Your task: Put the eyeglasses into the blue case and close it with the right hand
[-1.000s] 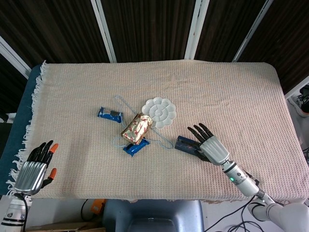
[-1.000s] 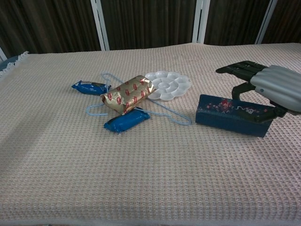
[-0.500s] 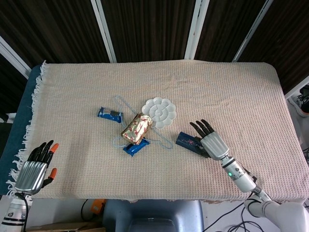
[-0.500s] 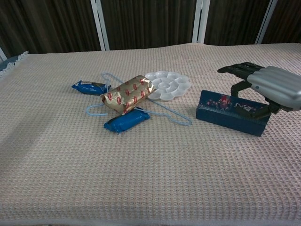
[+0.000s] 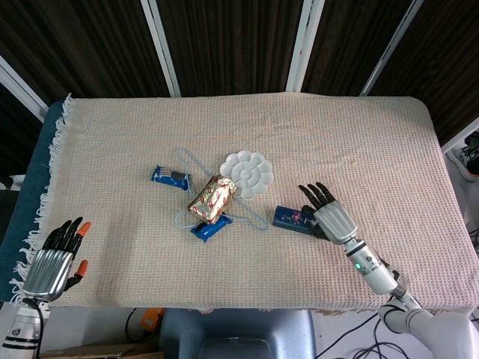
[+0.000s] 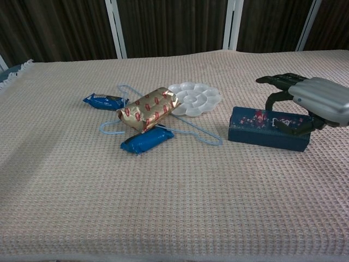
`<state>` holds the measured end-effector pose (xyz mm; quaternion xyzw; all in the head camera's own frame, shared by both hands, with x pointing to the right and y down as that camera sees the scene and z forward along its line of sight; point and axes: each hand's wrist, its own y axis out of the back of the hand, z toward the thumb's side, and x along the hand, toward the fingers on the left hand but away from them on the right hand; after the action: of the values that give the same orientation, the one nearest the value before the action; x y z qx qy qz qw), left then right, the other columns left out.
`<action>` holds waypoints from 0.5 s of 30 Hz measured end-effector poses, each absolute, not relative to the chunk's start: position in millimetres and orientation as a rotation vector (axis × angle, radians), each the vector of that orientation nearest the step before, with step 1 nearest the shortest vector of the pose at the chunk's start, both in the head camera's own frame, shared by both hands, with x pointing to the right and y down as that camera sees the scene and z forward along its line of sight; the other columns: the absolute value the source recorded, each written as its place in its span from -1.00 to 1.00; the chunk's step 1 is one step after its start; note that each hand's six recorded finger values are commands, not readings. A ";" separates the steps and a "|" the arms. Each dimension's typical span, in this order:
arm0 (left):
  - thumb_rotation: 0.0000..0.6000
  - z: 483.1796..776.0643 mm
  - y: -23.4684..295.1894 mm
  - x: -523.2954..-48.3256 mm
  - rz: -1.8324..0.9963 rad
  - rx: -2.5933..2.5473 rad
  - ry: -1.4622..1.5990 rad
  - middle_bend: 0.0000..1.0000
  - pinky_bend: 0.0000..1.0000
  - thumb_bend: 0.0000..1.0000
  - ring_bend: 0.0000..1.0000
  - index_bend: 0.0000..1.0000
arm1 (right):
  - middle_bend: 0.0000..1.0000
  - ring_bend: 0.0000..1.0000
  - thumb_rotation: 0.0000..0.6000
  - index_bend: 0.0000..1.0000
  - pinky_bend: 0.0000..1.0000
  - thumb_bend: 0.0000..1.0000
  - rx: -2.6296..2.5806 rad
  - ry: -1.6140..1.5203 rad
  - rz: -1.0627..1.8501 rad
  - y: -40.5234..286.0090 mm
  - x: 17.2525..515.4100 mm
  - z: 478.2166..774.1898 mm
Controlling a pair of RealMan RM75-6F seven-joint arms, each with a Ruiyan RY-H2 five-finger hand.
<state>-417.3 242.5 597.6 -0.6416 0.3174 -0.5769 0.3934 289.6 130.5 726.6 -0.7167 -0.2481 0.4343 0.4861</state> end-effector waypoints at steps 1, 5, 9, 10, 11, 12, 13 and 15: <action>1.00 597.6 242.6 -417.1 -1.464 -1.629 0.805 -1.00 -0.68 -0.19 -1.00 -1.00 | -0.80 -1.00 1.00 -0.06 -1.00 0.03 -1.738 -0.610 1.060 129.1 291.0 725.9; 1.00 597.6 242.9 -416.7 -1.463 -1.629 0.803 -1.00 -0.68 -0.20 -1.00 -1.00 | -0.82 -1.00 1.00 -0.10 -1.00 -0.03 -1.725 -0.622 1.071 126.4 294.4 725.1; 1.00 598.2 242.9 -416.6 -1.464 -1.629 0.801 -1.00 -0.68 -0.20 -1.00 -1.00 | -0.83 -1.00 1.00 -0.11 -1.00 -0.06 -1.710 -0.625 1.091 123.8 296.9 726.7; 1.00 598.1 242.9 -416.6 -1.465 -1.629 0.801 -1.00 -0.68 -0.20 -1.00 -1.00 | -0.83 -1.00 1.00 -0.11 -1.00 -0.08 -1.707 -0.622 1.097 123.4 297.3 727.6; 1.00 598.0 242.9 -416.6 -1.464 -1.628 0.801 -1.00 -0.68 -0.20 -1.00 -1.00 | -0.84 -1.00 1.00 -0.12 -1.00 -0.13 -1.702 -0.619 1.102 122.9 297.6 728.3; 1.00 597.9 242.9 -416.7 -1.464 -1.628 0.802 -1.00 -0.68 -0.20 -1.00 -1.00 | -0.85 -1.00 1.00 -0.13 -1.00 -0.17 -1.695 -0.616 1.108 122.2 298.1 729.1; 1.00 597.7 242.8 -416.7 -1.464 -1.627 0.803 -1.00 -0.68 -0.20 -1.00 -1.00 | -0.85 -1.00 1.00 -0.13 -1.00 -0.18 -1.690 -0.616 1.111 121.6 298.3 729.4; 1.00 597.4 242.6 -417.1 -1.464 -1.626 0.806 -1.00 -0.68 -0.20 -1.00 -1.00 | -0.85 -1.00 1.00 -0.15 -1.00 -0.27 -1.684 -0.622 1.109 120.5 298.7 728.6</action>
<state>-417.1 242.6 597.4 -0.6411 0.3176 -0.5769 0.3941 298.7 120.5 728.6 -0.6943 -0.2563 0.4572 0.4932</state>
